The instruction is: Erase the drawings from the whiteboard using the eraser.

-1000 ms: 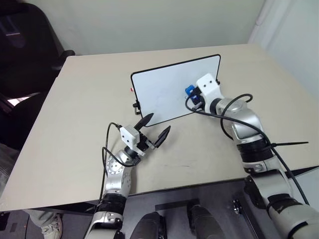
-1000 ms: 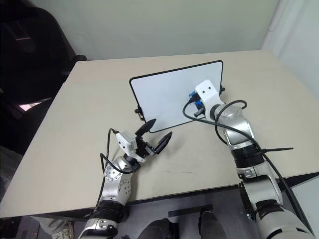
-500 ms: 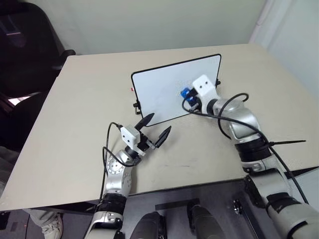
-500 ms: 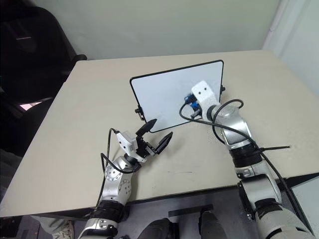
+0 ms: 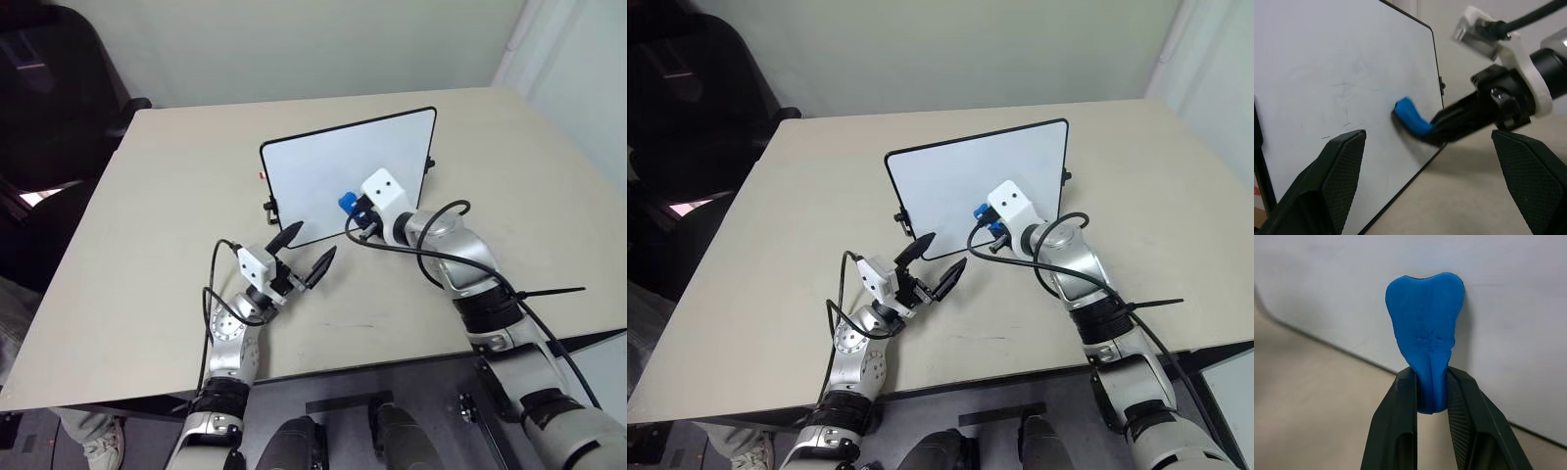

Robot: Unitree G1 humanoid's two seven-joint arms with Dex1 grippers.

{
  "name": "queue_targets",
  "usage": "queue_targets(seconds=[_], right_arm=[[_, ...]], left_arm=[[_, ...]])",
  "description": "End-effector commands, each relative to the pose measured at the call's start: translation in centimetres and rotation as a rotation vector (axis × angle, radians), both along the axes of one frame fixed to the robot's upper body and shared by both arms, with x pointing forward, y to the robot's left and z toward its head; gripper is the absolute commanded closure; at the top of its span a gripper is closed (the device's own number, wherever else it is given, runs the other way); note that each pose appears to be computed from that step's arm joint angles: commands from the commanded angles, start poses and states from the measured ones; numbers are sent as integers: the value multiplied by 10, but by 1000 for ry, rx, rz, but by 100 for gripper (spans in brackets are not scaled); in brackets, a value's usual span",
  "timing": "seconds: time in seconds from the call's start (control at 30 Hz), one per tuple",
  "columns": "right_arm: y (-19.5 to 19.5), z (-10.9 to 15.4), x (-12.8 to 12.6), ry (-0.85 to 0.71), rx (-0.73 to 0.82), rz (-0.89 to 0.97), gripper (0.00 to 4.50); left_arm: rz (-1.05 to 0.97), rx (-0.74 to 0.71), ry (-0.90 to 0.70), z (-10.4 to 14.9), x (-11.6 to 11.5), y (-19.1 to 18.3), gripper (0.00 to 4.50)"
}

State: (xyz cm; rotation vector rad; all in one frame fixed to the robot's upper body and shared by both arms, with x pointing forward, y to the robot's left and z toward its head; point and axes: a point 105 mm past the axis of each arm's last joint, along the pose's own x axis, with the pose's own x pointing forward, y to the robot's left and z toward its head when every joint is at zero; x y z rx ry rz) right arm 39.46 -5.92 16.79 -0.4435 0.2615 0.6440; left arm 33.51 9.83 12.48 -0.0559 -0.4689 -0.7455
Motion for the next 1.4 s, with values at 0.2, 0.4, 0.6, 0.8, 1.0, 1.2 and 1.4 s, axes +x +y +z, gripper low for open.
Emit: queue_targets(seconds=[0.2, 0.4, 0.6, 0.8, 1.0, 1.2, 1.4], right_arm=[[-3, 23, 12, -69, 8, -64, 372], [-51, 18, 33, -58, -32, -278, 372], [-73, 26, 36, -85, -3, -367, 372], [-71, 29, 21, -82, 32, -310, 372], [-82, 30, -21, 18, 77, -227, 372], [-123, 16, -43, 107, 12, -326, 372], [-146, -19, -57, 217, -32, -397, 372]], left_arm=[[4, -12, -4, -2, 0, -2, 0], [4, -12, -8, -1, -1, -1, 0], [-3, -11, -11, -1, -1, -2, 0], [-12, -12, -10, -1, 0, -4, 0], [-16, -17, -3, -2, -2, -7, 0], [-15, -25, 8, -6, -6, -8, 0], [-5, -26, 19, -8, -5, -5, 0]])
